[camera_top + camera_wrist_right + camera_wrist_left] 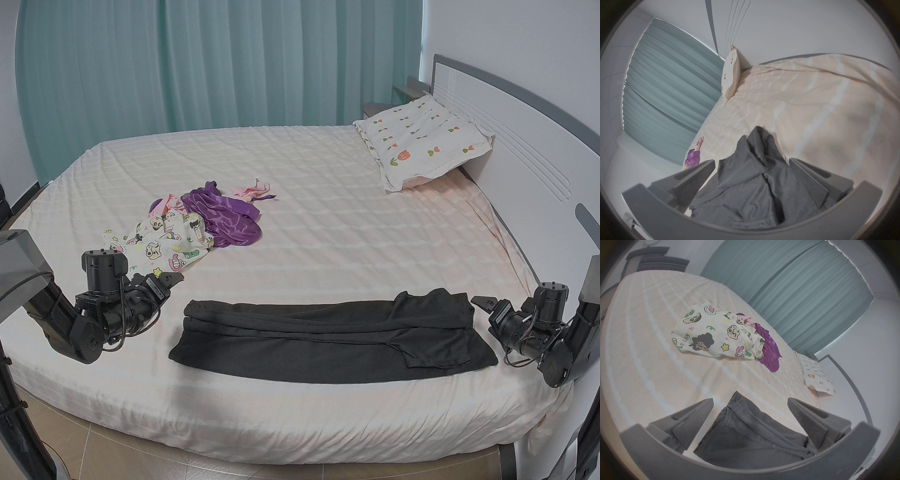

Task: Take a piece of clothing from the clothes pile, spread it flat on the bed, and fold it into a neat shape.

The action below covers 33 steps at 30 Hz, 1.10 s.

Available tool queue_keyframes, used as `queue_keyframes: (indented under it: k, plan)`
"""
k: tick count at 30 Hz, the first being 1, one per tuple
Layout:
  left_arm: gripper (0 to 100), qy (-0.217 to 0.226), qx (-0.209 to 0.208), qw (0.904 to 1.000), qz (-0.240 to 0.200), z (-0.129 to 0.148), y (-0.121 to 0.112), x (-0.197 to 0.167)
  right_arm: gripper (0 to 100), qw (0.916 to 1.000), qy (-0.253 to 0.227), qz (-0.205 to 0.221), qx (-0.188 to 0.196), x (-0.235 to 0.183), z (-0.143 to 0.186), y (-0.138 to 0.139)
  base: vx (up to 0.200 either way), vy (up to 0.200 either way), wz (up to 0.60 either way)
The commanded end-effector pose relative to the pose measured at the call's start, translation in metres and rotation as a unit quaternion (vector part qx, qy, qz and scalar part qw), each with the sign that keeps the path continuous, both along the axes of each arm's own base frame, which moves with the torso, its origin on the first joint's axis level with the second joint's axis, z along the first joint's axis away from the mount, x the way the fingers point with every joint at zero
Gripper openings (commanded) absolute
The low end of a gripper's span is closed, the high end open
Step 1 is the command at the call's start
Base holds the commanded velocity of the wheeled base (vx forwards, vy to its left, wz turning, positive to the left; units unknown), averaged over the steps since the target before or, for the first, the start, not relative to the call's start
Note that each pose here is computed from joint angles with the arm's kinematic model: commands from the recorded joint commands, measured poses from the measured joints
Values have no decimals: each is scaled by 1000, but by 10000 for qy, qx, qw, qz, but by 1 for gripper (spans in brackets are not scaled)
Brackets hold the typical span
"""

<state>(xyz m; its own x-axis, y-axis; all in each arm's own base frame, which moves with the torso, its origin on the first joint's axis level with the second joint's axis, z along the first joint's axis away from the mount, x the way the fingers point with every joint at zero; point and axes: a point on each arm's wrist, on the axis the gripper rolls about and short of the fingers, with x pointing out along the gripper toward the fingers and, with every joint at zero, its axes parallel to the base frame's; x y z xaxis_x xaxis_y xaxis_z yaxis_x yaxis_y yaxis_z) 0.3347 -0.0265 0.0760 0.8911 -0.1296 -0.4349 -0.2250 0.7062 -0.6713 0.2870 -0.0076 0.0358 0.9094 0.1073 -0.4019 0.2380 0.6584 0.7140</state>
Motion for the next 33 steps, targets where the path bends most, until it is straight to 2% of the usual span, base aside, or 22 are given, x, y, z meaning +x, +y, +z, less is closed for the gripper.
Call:
queue_keyframes:
  k: [1,3,7,8,10,13,25,31,32,33]
  plan:
    - [100,49,-138,9998,-111,4,17,-6,100,9997,152,144,139,-14,-4,0,0,0,0]
    - [100,197,-197,9991,-324,-3,22,-6,100,9996,198,157,148,-19,-7,1,0,0,0]
    - [100,596,57,9933,-993,-20,31,-14,100,9992,242,243,183,-22,-12,1,0,0,0]
    - [100,596,57,9933,-993,-20,31,-14,100,9992,242,243,183,-22,-12,1,0,0,0]
    - [100,903,281,9855,-1409,-32,28,-25,100,9990,287,263,196,-21,-16,1,0,0,0]
    - [100,1010,503,9801,-1631,-40,25,-29,100,9990,309,273,190,-21,-18,2,0,0,0]
    - [100,1239,519,9726,-1899,-56,6,-27,100,9987,349,299,202,-23,-19,3,0,0,0]
    - [100,1248,441,9744,-1816,-62,1,-21,100,9987,358,303,209,-23,-19,3,0,0,0]
    - [0,1242,458,9752,-1771,-62,1,-21,100,9987,366,303,210,-23,-19,3,0,0,0]
    - [0,1249,489,9759,-1721,-63,2,-21,100,9986,373,303,210,-24,-19,3,0,0,0]
